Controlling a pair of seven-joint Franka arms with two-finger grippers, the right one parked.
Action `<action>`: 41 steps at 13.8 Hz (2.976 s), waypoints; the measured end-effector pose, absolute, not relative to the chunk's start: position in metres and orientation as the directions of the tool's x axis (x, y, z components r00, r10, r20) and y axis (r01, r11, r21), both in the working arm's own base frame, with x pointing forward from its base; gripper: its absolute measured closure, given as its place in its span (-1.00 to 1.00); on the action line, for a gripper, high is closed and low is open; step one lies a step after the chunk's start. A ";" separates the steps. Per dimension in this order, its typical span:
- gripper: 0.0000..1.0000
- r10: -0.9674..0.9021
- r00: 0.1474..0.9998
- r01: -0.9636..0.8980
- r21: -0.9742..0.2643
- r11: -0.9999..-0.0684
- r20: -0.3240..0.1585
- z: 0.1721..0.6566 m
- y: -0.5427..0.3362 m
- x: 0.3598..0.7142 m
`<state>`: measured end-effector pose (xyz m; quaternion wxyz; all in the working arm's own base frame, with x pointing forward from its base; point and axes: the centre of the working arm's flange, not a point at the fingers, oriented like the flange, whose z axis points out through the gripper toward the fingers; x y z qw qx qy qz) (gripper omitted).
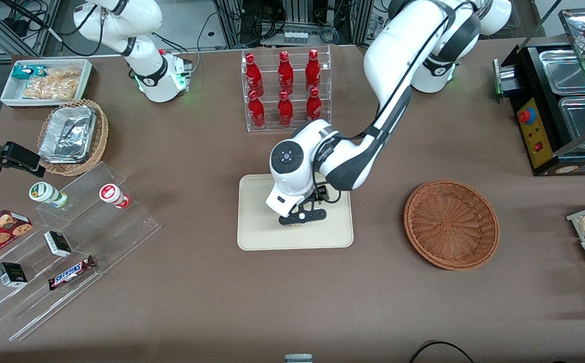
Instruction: Place sandwich from basket to tray
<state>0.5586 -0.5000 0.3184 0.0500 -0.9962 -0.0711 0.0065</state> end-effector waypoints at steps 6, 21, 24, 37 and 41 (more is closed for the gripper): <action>-1.00 0.245 0.969 0.236 -0.151 -0.960 -0.040 0.472 -0.359 0.602; -1.00 0.126 0.961 0.101 -0.114 -0.988 -0.246 0.611 -0.069 0.513; -1.00 0.128 0.965 0.102 -0.118 -0.988 -0.229 0.607 -0.070 0.498; -1.00 0.131 0.974 0.120 -0.065 -0.991 -0.187 0.625 -0.053 0.511; -1.00 0.103 0.978 0.094 -0.057 -0.994 -0.181 0.625 -0.052 0.514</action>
